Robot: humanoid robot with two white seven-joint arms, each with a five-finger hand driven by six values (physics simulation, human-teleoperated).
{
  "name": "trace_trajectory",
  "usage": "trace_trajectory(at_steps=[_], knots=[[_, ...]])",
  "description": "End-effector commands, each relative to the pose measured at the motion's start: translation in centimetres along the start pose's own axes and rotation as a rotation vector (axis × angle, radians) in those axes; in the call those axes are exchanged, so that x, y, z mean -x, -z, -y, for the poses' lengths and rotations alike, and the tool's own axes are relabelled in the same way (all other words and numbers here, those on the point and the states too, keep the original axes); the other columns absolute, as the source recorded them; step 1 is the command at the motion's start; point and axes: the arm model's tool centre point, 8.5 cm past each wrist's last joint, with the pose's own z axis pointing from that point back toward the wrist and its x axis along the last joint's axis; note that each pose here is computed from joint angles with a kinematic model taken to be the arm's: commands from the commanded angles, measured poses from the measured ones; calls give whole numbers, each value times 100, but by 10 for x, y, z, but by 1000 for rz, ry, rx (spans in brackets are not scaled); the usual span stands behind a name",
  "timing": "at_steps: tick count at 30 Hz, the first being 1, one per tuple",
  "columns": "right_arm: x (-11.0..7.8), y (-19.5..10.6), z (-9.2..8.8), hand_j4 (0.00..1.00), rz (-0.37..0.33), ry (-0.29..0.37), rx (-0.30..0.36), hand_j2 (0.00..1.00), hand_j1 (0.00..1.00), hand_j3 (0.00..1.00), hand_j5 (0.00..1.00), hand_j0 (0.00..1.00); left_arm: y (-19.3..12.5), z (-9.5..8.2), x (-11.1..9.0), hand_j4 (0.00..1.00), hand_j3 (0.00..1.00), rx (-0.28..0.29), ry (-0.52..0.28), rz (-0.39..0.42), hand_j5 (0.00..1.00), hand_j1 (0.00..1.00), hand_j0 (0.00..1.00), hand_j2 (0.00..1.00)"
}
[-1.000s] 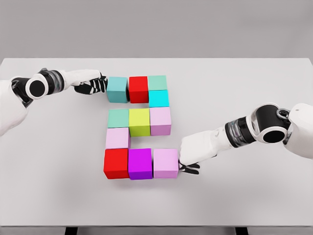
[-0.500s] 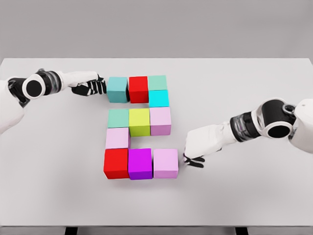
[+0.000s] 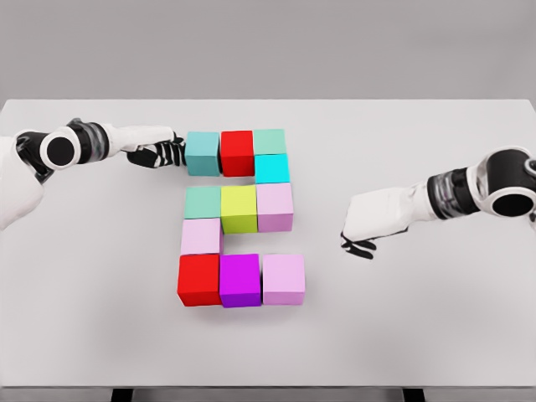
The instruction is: Assemble the squares on the desktop into the number 2
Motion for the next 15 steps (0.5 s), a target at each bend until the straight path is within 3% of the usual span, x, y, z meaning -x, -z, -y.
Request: trace_trajectory(at_steps=[1,9,15], knots=[[3,-4,3,12,-11,3,14,12,12,12,12,12,0,0,-1,48,48,-1,4,10,48,48,48,48],[30,-11,-12,13,-81,74,-2,13,13,13,13,13,-1,1,1,48,48,0,1,3,48,48,48,48],[33,-17,-10,14,-97,74,4,14,14,14,14,14,1,0,-3,47,47,1,6,13,47,47,47,47]])
